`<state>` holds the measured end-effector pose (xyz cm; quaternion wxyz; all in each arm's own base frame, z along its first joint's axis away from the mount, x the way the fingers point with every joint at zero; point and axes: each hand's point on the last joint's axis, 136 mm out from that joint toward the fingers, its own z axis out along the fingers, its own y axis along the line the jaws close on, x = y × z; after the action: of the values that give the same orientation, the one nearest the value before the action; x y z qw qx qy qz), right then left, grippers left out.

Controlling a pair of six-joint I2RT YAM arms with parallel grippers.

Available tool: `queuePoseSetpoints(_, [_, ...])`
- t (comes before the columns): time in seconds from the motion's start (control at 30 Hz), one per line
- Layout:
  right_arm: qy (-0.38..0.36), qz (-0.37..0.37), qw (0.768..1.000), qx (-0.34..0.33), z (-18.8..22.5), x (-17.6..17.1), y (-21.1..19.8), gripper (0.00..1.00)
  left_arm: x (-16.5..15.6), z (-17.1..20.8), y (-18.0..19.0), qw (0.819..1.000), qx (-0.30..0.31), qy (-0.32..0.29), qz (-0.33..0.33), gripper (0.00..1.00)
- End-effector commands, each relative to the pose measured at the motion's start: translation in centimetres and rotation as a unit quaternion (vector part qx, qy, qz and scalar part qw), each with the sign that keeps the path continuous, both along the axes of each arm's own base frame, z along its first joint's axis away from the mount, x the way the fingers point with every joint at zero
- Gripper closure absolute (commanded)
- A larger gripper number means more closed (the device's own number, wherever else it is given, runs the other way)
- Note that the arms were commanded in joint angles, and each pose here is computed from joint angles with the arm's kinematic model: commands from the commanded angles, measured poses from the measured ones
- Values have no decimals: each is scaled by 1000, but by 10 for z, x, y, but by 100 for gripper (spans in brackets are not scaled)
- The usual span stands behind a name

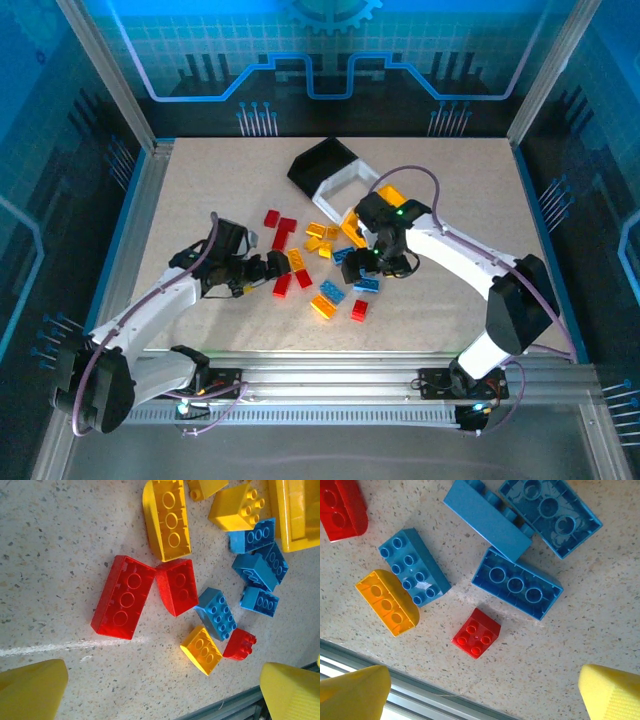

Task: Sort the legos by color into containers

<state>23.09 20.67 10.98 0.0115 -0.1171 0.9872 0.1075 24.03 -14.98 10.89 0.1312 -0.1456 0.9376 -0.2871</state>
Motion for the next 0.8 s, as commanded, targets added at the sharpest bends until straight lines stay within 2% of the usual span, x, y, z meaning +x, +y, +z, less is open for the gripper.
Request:
queuePoseSetpoints(0.0, [8, 28, 999, -15, -3, -6, 7, 3, -4, -2, 1, 1000, -13, 14, 8, 1])
queuePoseSetpoints(0.23, [28, 40, 997, -54, -16, -17, 7, 7, -8, -9, 6, 999, -19, 25, 26, 1])
queuePoseSetpoints(0.4, [49, -29, 996, -70, -33, -38, 5, 11, -5, -9, 7, 999, -19, 23, 29, 1])
queuePoseSetpoints(0.57, [37, -93, 991, -90, -46, -48, 2, 14, -5, -11, 7, 999, -20, 30, 32, 1])
queuePoseSetpoints(0.77, [7, -125, 987, -100, -51, -51, 6, 21, -6, -11, 8, 999, -15, 35, 29, 1])
